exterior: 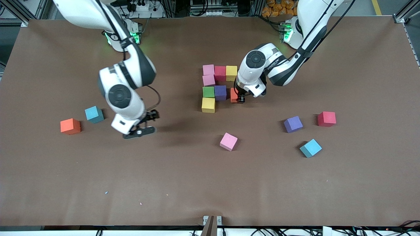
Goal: Arrange 11 blocks into digit 3
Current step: 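Move the right gripper to the cyan cube while the left gripper holds orange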
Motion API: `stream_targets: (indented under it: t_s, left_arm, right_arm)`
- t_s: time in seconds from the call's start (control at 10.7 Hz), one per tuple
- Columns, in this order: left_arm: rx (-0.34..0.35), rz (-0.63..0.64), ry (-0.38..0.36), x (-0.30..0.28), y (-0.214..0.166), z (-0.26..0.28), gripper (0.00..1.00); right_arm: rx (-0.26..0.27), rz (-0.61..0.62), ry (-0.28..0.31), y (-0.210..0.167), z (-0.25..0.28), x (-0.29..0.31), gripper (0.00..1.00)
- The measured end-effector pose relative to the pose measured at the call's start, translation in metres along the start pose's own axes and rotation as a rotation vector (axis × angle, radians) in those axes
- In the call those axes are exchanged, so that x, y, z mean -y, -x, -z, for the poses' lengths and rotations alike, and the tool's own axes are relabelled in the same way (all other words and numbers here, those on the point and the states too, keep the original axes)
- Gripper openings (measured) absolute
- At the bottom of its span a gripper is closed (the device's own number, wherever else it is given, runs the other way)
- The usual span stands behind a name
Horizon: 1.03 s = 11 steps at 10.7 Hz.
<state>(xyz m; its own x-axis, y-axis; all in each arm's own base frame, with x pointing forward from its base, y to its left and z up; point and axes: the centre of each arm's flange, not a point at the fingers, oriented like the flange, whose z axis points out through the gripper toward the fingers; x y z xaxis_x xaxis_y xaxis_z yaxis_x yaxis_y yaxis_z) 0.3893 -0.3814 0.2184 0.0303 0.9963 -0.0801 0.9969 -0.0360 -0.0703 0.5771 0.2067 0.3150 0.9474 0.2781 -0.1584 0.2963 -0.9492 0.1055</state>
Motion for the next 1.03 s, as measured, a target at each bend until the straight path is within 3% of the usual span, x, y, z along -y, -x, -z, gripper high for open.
stream_targets:
  t_s: [0.47,0.84,1.03]
  left_arm:
    - [0.02,-0.002,0.003,0.002,0.002,-0.005,0.59]
    - [0.03,-0.006,-0.008,0.006,0.004,-0.013,0.59]
    - [0.034,-0.011,-0.012,0.008,0.006,-0.015,0.59]
  right_arm:
    - [0.137,0.045,0.001,0.059,-0.062,-0.12,1.0]
    - [0.134,0.068,-0.006,0.11,-0.09,-0.246,1.0]
    - [0.127,0.066,-0.006,0.127,-0.113,-0.251,1.0]
